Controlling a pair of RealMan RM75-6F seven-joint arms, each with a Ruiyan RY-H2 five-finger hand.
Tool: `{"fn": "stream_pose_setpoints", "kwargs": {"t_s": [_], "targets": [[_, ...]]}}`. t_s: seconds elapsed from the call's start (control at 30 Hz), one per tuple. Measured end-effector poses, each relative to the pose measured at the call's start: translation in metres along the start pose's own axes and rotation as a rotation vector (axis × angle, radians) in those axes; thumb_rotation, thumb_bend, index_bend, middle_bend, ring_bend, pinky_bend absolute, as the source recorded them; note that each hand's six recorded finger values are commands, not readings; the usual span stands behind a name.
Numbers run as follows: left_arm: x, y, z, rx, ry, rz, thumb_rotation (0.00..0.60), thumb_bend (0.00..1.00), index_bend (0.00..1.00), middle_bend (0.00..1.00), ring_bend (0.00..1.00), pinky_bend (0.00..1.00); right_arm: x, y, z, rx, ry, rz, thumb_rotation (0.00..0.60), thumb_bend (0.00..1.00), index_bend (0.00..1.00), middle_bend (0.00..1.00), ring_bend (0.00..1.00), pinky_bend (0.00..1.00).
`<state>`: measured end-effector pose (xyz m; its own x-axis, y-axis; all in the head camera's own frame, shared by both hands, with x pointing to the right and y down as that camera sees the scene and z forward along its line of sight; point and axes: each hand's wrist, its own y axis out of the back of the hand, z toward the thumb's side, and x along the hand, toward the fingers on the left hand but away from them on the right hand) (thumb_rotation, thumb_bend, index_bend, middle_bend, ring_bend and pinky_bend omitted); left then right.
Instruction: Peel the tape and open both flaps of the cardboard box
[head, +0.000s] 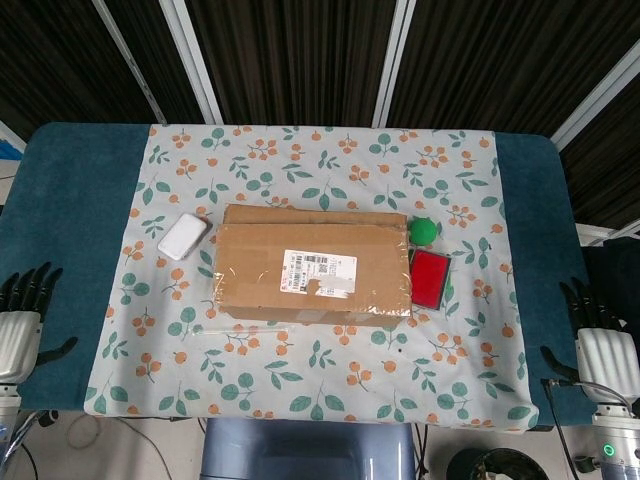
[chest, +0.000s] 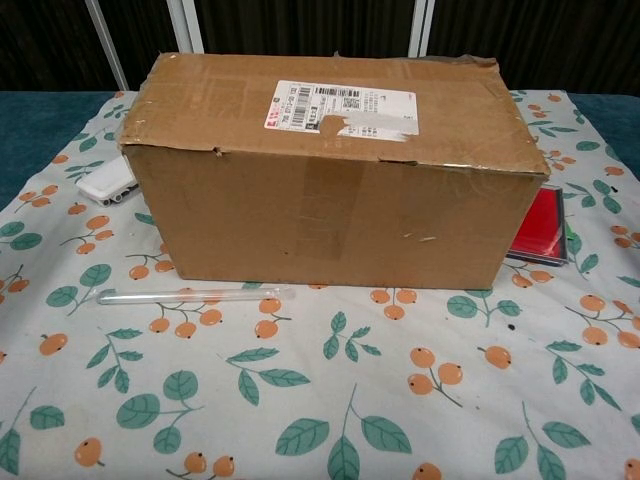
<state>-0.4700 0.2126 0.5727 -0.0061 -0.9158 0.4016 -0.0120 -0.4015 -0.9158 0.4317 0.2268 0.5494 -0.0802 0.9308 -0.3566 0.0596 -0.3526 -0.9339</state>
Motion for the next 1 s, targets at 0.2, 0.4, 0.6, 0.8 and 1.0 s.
{"fn": "stream_pose_setpoints", "kwargs": {"t_s": [0.2,0.4,0.6,0.8,1.0], "targets": [[0.000,0.002,0.000,-0.002,0.000,0.006,0.600,0.11,0.00,0.00,0.00,0.00,0.000,0.000,0.001,-0.005,0.001,-0.009,0.600,0.29,0.00,0.00,0.00,0.22],[0.000,0.001,0.000,-0.002,0.001,-0.003,0.600,0.11,0.00,0.00,0.00,0.00,0.001,0.000,0.002,-0.008,-0.003,-0.012,0.600,0.30,0.00,0.00,0.00,0.22],[-0.001,0.001,-0.001,0.005,0.004,-0.005,0.600,0.11,0.00,0.00,0.00,0.00,-0.004,0.010,0.008,-0.011,0.029,-0.045,0.600,0.31,0.00,0.00,0.00,0.22],[0.000,0.001,-0.005,0.000,0.015,-0.014,0.600,0.13,0.00,0.00,0.00,0.00,-0.008,0.013,0.003,0.010,-0.002,-0.051,0.600,0.36,0.00,0.00,0.00,0.22],[0.001,0.002,-0.006,-0.013,0.021,-0.012,0.600,0.13,0.00,0.00,0.00,0.00,-0.030,0.025,0.010,0.010,0.007,-0.071,0.600,0.64,0.00,0.05,0.03,0.22]]}}
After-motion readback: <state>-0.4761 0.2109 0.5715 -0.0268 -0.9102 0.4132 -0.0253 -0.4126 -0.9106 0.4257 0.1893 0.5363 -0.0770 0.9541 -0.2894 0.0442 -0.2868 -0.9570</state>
